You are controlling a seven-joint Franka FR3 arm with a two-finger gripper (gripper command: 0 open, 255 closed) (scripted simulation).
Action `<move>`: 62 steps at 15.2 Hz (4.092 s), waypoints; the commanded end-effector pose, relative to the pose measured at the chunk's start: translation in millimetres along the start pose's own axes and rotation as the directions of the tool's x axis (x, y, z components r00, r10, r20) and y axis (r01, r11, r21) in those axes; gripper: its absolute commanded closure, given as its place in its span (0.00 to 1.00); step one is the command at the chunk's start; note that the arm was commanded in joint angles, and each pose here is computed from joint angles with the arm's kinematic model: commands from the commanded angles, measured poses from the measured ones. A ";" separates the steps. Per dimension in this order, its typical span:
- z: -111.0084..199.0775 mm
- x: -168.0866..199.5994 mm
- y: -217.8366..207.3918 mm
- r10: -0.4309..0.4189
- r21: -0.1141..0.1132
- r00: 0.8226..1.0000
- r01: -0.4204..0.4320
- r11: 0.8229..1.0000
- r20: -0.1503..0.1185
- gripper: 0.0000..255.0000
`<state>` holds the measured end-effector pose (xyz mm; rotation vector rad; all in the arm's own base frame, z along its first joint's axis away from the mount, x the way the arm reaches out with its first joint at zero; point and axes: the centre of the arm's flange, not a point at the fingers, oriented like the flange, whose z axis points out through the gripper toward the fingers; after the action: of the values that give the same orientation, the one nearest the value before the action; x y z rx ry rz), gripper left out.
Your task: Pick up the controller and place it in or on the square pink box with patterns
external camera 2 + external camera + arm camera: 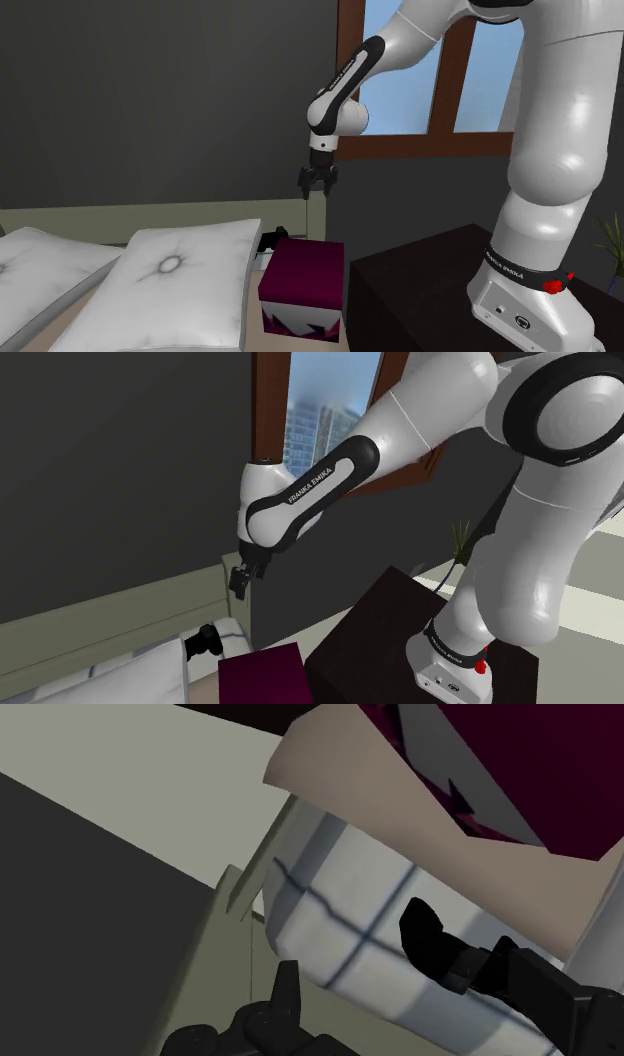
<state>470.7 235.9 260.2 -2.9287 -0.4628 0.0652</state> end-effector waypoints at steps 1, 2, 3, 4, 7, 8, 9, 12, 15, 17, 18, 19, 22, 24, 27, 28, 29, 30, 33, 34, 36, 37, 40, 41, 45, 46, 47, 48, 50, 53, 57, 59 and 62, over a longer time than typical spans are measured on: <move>21.9 13.1 -13.1 -0.028 0.006 1.000 0.028 1.000 0.003 0.00; 32.0 18.7 -19.4 -0.042 0.008 0.999 0.042 0.999 0.004 0.00; 42.0 24.3 -25.8 -0.056 0.011 0.998 0.055 0.998 0.005 0.00; 52.0 29.7 -32.3 -0.069 0.014 0.998 0.069 0.998 0.007 0.00; 82.1 45.4 -52.3 -0.111 0.021 0.994 0.111 0.994 0.011 0.00; 92.0 50.4 -59.2 -0.125 0.024 0.992 0.124 0.992 0.012 0.00; 102.0 55.3 -66.2 -0.139 0.027 0.990 0.138 0.990 0.013 0.00; 120.2 61.4 -75.5 -0.156 0.030 0.988 0.156 0.987 0.015 0.00; 136.1 61.1 -75.9 -0.156 0.030 0.988 0.156 0.987 0.015 0.00; 146.6 60.9 -76.2 -0.156 0.030 0.988 0.156 0.987 0.015 0.00; 154.9 60.8 -76.5 -0.156 0.030 0.988 0.156 0.987 0.015 0.00; 154.9 60.7 -76.4 -0.156 0.030 0.988 0.156 0.987 0.015 0.00; 154.9 60.8 -76.5 -0.156 0.030 0.988 0.156 0.987 0.015 0.00; 154.9 60.8 -76.5 -0.156 0.030 0.988 0.156 0.987 0.015 0.00; 154.9 60.7 -76.4 -0.156 0.030 0.988 0.156 0.987 0.015 1.00; 154.9 60.7 -76.4 -0.156 0.030 0.988 0.156 0.987 0.015 1.00; 154.8 60.8 -76.5 -0.156 0.030 0.988 0.156 0.987 0.015 1.00; 154.8 60.8 -76.4 -0.156 0.030 0.988 0.156 0.987 0.015 1.00; 154.7 60.7 -76.4 -0.156 0.030 0.988 0.156 0.987 0.015 1.00; 154.7 60.7 -76.4 -0.156 0.030 0.988 0.156 0.987 0.015 1.00; 154.7 60.7 -76.4 -0.156 0.030 0.988 0.156 0.987 0.015 1.00; 154.7 60.7 -76.4 -0.156 0.030 0.988 0.156 0.987 0.015 0.00; 188.1 27.5 -104.6 -0.452 -0.306 0.839 0.364 0.880 -0.304 0.00; 192.8 29.7 -103.8 -0.452 -0.306 0.839 0.364 0.880 -0.304 0.00; 211.9 38.2 -100.7 -0.452 -0.306 0.839 0.364 0.880 -0.304 0.00; 216.7 40.4 -100.0 -0.452 -0.306 0.839 0.364 0.880 -0.304 0.00; 221.4 42.5 -99.2 -0.452 -0.306 0.839 0.364 0.880 -0.304 0.00; 224.2 43.8 -98.7 -0.452 -0.306 0.839 0.364 0.880 -0.304 0.00; 224.2 43.8 -98.7 -0.452 -0.306 0.839 0.364 0.880 -0.304 0.00; 224.2 43.8 -98.7 -0.452 -0.306 0.839 0.364 0.880 -0.304 0.00; 224.2 43.7 -98.8 -0.452 -0.306 0.839 0.364 0.880 -0.304 1.00; 224.1 43.7 -98.9 -0.452 -0.306 0.839 0.364 0.880 -0.304 1.00; 224.1 43.7 -98.8 -0.452 -0.306 0.839 0.364 0.880 -0.304 1.00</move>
<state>466.7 378.8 56.8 -2.8807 -1.0832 -0.6276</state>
